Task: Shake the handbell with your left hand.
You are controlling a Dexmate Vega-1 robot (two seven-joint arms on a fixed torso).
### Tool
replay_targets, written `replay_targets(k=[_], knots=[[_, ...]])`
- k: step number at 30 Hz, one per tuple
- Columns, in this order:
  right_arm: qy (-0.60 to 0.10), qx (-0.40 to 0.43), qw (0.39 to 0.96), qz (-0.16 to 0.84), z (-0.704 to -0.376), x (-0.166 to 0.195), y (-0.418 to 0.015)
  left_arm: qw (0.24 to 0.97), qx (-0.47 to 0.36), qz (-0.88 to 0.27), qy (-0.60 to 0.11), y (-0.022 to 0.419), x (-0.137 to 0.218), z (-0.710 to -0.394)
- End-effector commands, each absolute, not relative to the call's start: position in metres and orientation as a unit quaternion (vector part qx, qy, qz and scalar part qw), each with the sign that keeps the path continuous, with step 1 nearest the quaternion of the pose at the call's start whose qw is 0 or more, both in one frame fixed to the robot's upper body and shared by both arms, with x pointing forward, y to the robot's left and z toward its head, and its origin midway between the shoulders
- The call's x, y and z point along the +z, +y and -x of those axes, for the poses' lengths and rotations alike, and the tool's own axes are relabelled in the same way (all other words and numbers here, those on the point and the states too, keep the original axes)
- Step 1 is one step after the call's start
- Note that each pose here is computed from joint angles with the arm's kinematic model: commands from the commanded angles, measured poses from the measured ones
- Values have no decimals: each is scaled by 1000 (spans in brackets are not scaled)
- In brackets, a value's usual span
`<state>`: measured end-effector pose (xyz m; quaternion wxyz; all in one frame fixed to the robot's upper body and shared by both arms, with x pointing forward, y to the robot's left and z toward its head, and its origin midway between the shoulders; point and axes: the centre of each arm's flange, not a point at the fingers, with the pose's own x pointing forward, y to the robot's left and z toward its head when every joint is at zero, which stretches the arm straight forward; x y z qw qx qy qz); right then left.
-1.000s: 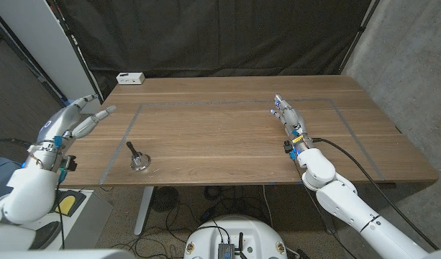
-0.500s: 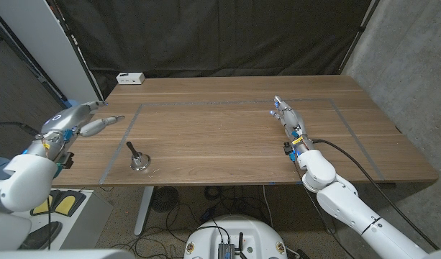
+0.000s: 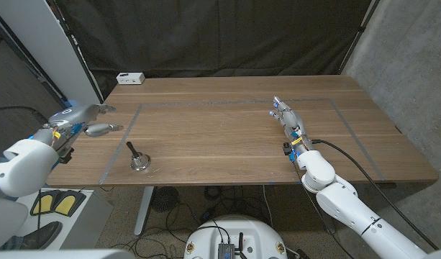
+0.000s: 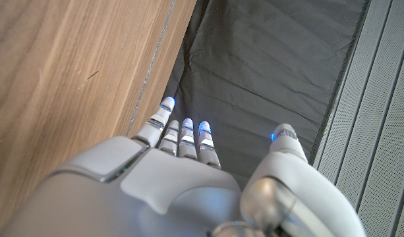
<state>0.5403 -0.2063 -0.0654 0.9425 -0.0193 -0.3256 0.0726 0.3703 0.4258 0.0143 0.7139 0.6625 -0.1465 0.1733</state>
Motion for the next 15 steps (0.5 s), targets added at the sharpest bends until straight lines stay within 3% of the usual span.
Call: replay_targets(k=[1, 15], knots=[[-325, 72, 943, 18, -542, -65, -208, 680, 109, -718, -97, 408, 36, -378], [-322, 69, 944, 16, -542, -69, -209, 654, 75, -750, -64, 401, 45, -390]])
